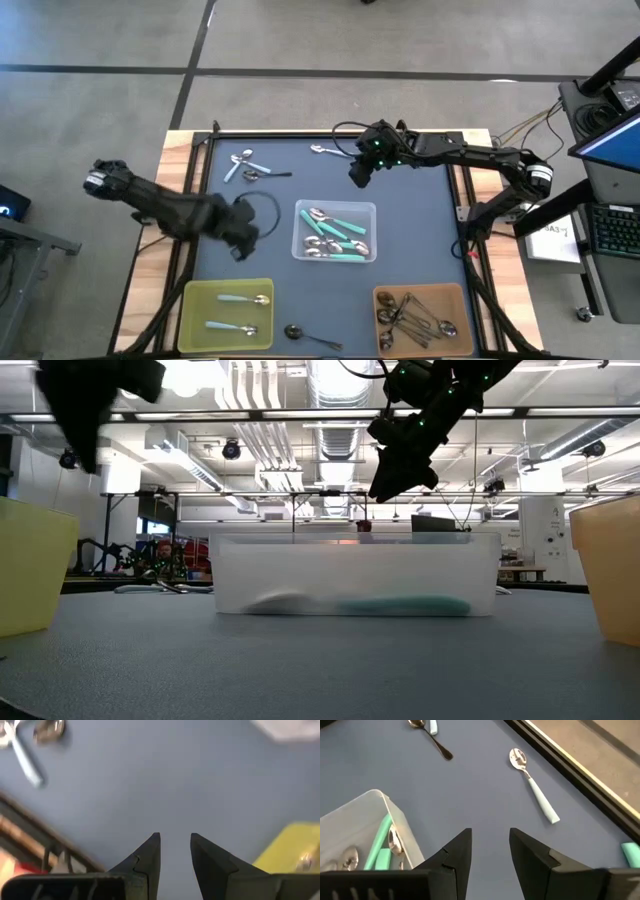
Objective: Sort silverware by color (type)
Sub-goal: Put the light blue spoon into the yellow bin
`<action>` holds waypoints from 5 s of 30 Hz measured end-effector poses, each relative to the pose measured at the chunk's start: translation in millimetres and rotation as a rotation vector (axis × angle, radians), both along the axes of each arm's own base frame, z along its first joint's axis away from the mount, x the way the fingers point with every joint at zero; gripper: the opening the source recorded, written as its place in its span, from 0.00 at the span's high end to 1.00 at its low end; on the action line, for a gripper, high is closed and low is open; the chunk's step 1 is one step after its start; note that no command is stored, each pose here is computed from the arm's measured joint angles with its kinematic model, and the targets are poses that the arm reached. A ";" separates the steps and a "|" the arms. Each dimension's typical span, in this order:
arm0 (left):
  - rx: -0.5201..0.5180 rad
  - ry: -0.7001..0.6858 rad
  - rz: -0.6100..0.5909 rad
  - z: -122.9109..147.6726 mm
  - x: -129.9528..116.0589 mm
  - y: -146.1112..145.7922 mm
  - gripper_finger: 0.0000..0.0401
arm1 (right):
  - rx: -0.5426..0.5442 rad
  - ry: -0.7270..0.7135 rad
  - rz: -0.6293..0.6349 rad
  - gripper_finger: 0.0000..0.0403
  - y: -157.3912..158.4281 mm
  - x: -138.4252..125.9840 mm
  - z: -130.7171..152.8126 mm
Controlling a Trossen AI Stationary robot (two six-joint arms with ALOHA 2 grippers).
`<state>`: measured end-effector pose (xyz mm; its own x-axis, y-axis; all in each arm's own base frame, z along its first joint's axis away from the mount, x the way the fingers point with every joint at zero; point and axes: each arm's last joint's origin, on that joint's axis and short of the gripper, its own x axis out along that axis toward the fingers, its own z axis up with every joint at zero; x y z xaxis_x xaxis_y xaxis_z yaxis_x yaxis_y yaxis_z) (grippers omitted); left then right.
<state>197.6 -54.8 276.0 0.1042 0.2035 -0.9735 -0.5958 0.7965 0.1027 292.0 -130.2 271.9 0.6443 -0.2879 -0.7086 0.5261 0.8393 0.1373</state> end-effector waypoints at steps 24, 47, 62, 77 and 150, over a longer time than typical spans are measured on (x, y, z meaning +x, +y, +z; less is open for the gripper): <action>-0.058 0.078 0.269 -67.5 -3.4 247.6 0.78 | -0.143 0.059 0.126 0.69 -7.2 -2.8 0.5; -0.170 0.293 0.449 -124.2 -44.5 269.1 0.78 | -0.110 0.048 0.020 0.69 -27.7 -13.5 0.5; -0.234 0.359 0.489 -136.2 -41.1 274.8 0.78 | -0.096 0.041 0.003 0.69 -28.4 -13.8 0.5; -0.304 0.512 0.448 -144.6 -37.6 277.0 0.98 | -0.104 0.045 0.012 0.69 -28.4 -13.8 0.5; -0.215 0.125 0.827 -136.0 -20.2 283.1 0.73 | -0.151 0.061 0.054 0.69 -30.4 -14.4 1.0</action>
